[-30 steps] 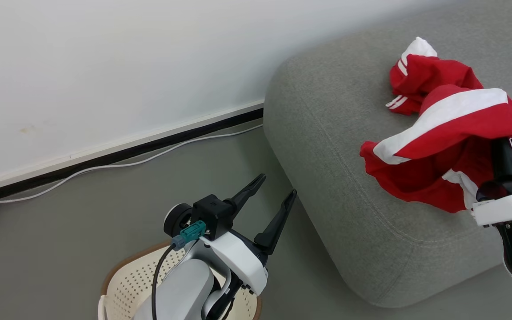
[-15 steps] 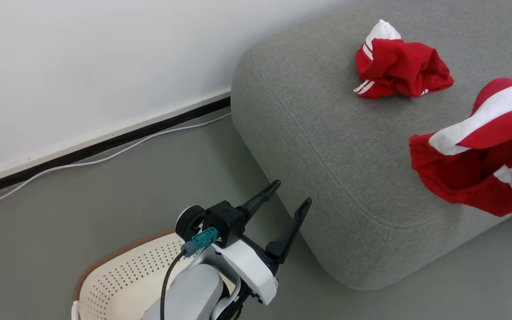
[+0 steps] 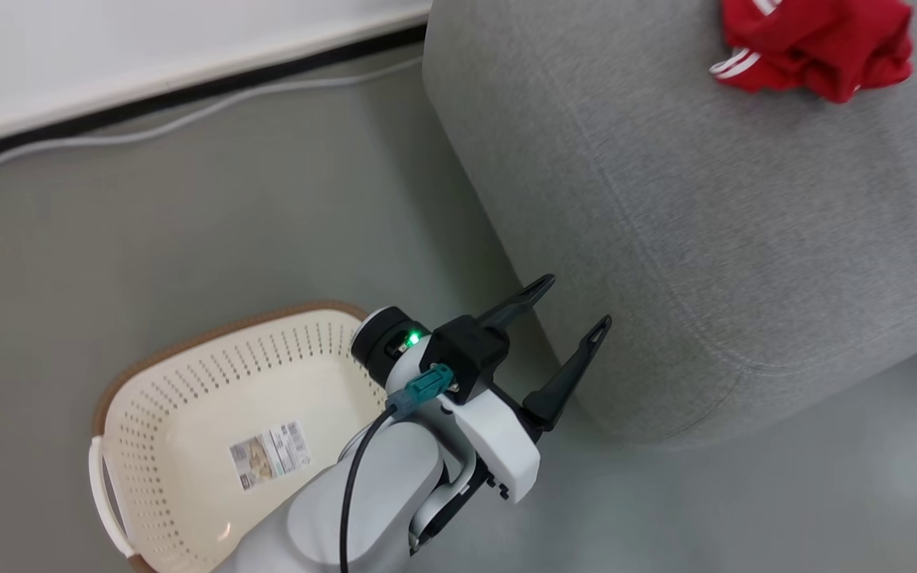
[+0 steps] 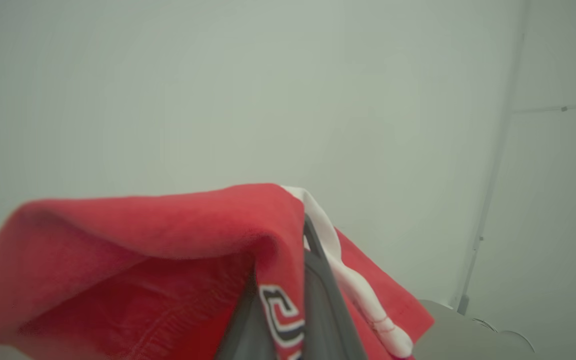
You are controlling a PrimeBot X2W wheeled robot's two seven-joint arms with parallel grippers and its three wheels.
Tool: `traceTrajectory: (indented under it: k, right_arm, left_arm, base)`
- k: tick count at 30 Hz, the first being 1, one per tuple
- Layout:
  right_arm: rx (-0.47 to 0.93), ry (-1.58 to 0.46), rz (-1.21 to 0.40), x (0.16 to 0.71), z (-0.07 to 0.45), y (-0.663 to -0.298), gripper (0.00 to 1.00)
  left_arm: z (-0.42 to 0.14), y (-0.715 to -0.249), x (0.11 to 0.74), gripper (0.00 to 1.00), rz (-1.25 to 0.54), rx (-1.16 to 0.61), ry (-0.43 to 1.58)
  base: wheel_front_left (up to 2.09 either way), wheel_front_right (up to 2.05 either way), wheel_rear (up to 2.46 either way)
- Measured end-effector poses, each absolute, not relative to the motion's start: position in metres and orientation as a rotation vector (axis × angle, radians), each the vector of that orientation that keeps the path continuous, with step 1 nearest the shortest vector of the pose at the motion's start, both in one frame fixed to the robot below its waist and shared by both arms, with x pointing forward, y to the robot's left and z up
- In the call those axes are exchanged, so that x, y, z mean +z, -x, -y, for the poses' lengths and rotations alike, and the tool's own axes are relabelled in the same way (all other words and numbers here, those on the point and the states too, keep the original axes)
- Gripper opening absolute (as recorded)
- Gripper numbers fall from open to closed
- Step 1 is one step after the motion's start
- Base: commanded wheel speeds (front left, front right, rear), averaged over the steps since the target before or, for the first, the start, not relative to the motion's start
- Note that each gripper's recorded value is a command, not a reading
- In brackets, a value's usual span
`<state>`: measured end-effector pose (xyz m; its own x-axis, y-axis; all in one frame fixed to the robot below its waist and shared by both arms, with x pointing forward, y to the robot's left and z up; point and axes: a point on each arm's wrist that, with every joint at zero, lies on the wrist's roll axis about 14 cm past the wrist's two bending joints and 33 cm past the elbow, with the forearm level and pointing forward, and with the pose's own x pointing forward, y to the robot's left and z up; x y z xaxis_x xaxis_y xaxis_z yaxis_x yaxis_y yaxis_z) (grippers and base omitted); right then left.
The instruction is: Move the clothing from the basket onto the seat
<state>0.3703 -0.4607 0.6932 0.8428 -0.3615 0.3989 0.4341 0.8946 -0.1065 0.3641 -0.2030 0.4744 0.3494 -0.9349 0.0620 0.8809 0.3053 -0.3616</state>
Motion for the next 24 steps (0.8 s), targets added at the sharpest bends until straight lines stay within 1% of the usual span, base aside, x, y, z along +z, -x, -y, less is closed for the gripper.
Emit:
traceTrajectory:
  k: [8,12,18,22,23,24]
  right_arm:
    - [-0.427,0.319,0.347,0.705,0.480,-0.437,0.00]
    - [-0.452,0.358,0.338,0.705,0.492,-0.464,0.00]
    - [-0.504,0.366,0.294,0.687,0.512,-0.499,0.00]
    - [-0.495,0.350,0.231,0.657,0.513,-0.528,0.00]
    - [-0.495,0.350,0.231,0.657,0.513,-0.528,0.00]
    - [-0.483,0.345,0.206,0.646,0.510,-0.536,0.00]
  left_arm:
    - [0.202,-0.385,0.441,1.00,-0.223,-1.180,0.377]
    - [0.195,-0.394,0.424,1.00,-0.252,-1.145,0.380]
    - [0.180,-0.404,0.407,1.00,-0.284,-1.086,0.390]
    - [0.169,-0.408,0.395,1.00,-0.309,-1.041,0.393]
    - [0.169,-0.408,0.395,1.00,-0.309,-1.041,0.393]
    - [0.166,-0.409,0.394,1.00,-0.313,-1.032,0.397]
  base:
    - [0.00,0.00,0.00]
    - [0.00,0.00,0.00]
    - [0.00,0.00,0.00]
    - [0.00,0.00,0.00]
    - [0.00,0.00,0.00]
    - [0.00,0.00,0.00]
